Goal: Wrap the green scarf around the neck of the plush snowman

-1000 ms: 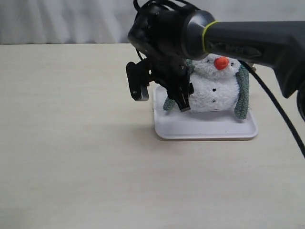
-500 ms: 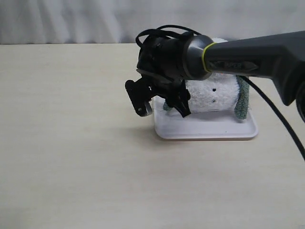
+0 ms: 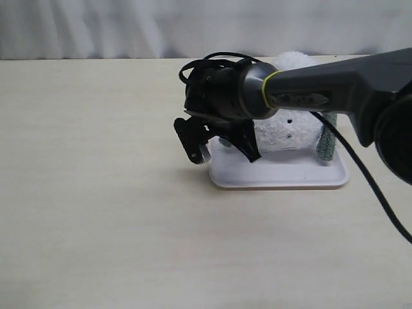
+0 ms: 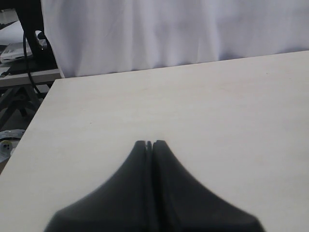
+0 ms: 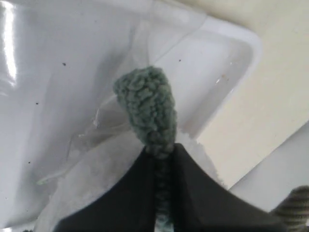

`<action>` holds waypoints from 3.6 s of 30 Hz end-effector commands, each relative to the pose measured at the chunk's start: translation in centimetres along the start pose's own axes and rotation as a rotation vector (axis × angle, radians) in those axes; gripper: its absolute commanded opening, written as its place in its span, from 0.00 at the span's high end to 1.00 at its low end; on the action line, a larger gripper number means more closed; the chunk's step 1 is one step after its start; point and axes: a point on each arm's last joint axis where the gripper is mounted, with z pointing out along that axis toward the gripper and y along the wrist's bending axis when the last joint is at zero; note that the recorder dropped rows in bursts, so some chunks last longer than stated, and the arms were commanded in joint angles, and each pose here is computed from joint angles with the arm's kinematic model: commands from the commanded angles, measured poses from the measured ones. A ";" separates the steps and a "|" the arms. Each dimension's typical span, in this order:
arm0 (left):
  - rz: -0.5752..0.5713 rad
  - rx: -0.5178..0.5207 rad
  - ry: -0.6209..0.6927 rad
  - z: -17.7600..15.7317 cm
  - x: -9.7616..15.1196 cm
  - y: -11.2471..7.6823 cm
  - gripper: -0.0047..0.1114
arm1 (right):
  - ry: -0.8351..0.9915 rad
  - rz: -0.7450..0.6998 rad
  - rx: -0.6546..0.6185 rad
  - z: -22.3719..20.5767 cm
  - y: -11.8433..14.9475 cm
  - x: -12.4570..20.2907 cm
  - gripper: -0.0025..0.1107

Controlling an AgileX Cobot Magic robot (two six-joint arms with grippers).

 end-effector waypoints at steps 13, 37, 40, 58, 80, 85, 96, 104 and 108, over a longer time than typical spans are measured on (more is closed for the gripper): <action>-0.006 -0.004 -0.007 0.0 0.0 0.0 0.96 | 0.091 0.006 -0.219 -4.4 1.3 3.3 0.94; -0.006 -0.004 -0.007 0.0 0.0 0.0 0.96 | 0.220 -0.098 -0.301 0.1 3.7 4.5 0.94; -0.006 -0.004 -0.007 0.0 0.0 0.0 0.96 | 0.267 -0.054 -0.255 0.1 3.5 4.7 0.94; -0.006 -0.004 -0.007 0.0 0.0 0.0 0.96 | 0.162 0.390 -0.140 -7.0 1.8 8.0 0.42; -0.006 -0.004 -0.007 0.0 0.0 0.0 0.96 | 0.079 1.190 0.052 -11.4 0.0 15.4 0.92; -0.006 -0.004 -0.007 0.0 0.0 0.0 0.96 | -0.167 1.473 -0.018 -10.3 -3.1 18.9 0.94; -0.006 -0.004 -0.007 0.0 0.0 0.0 0.96 | -0.377 1.761 -0.091 -2.2 -7.5 22.9 0.94; -0.006 -0.004 -0.007 0.0 0.0 0.0 0.96 | -0.237 1.563 -0.405 3.0 -7.3 21.1 0.94; -0.006 -0.004 -0.007 0.0 0.0 0.0 0.96 | -0.205 1.556 -0.406 3.7 -7.0 21.0 0.94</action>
